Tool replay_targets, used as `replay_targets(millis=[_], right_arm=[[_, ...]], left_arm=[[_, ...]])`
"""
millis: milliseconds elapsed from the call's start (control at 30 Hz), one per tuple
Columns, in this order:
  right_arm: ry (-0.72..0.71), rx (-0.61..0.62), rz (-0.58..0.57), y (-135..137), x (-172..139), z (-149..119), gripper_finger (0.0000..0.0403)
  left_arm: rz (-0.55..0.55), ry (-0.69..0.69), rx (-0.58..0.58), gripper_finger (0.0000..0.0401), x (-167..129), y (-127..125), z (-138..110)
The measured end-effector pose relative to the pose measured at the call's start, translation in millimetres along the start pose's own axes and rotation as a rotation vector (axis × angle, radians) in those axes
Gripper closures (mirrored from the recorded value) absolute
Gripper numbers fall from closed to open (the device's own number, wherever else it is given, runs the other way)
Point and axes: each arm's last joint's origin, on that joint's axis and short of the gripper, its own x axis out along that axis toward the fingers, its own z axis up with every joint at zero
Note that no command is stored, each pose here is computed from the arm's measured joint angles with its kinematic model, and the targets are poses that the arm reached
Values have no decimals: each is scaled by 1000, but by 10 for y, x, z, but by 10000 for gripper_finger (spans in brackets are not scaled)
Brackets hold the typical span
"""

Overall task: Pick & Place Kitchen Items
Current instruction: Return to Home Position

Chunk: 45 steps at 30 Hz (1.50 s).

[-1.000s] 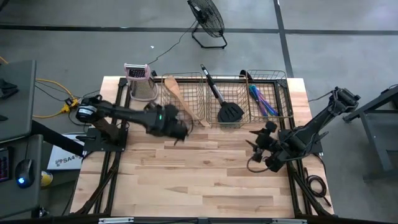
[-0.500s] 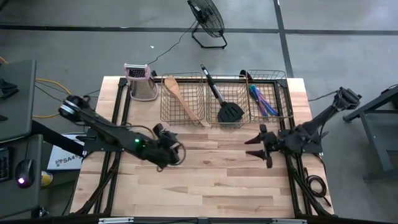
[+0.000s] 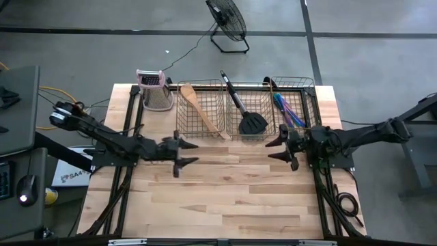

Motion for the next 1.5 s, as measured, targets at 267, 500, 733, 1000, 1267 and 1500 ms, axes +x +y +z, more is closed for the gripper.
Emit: replay_targets(millis=[267,500,733,1000,1267,1500], right_arm=[[-104,6,20,-131,-52,-166,208],[-128,23,-38,-163,-100,-269,208],[-142,37,-53,-163,-174,-303,208],[-126,53,-105,-171,-278,-342,208],[-143,49,-101,-157,-382,-357,208],[-146,61,-79,-147,-403,-356,208]], left_arm=[[-41,-171,-42,171,-318,169,-267],[-41,-215,-20,171,-473,251,-370],[-31,-259,-9,171,-544,283,-358],[-23,-258,17,171,-576,295,-331],[2,-231,44,171,-711,348,-267],[15,-155,28,171,-877,424,-288]])
